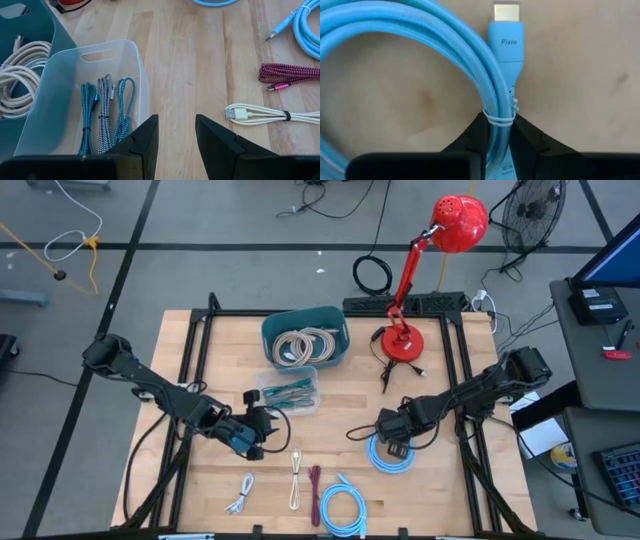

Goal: Pick & Place USB Port
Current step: Put the right blue USB cable into the dark blue bin

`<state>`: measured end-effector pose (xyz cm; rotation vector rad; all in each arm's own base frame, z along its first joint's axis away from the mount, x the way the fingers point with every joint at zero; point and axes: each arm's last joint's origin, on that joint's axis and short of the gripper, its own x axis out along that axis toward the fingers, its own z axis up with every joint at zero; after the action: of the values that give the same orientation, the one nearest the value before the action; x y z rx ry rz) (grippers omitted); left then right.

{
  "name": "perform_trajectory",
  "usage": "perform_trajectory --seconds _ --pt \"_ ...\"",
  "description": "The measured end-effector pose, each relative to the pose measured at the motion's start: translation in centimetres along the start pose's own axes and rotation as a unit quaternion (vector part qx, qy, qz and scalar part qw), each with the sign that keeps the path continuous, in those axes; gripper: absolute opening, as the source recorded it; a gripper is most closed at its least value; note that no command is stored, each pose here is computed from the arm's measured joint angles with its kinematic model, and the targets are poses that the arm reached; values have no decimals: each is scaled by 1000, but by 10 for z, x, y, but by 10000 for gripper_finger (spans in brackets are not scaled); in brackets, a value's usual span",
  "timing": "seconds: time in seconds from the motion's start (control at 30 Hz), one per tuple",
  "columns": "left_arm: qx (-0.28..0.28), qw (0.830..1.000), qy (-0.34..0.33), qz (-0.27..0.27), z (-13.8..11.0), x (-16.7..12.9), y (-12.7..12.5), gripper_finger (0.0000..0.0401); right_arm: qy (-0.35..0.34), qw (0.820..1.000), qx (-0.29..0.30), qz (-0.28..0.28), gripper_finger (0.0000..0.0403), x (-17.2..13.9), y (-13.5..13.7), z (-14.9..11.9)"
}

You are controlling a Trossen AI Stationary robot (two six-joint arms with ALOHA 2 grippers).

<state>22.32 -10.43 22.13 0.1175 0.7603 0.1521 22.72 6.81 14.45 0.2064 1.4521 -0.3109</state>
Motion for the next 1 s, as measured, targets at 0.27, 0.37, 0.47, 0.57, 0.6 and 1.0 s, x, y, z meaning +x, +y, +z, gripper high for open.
perform_trajectory --seconds 0.27,0.37,0.47,0.57,0.6,1.0 --pt "1 1000 -4 -1 1 3 -2 133 -79 994 -35 -72 57 -47 -5 42" --pt "4 1000 4 -4 0 9 -4 133 -132 985 -53 -95 51 -72 -12 66" --pt "7 1000 17 -12 -2 16 -7 133 -182 973 -60 -131 50 -98 -25 89" --pt "8 999 27 -18 -4 23 -9 134 -228 959 -62 -158 49 -120 -44 112" --pt "10 999 32 -20 -5 25 -10 133 -245 953 -62 -165 49 -126 -51 119" --pt "-4 999 31 -33 -8 22 -19 133 -374 907 -51 -188 48 -149 -144 174"
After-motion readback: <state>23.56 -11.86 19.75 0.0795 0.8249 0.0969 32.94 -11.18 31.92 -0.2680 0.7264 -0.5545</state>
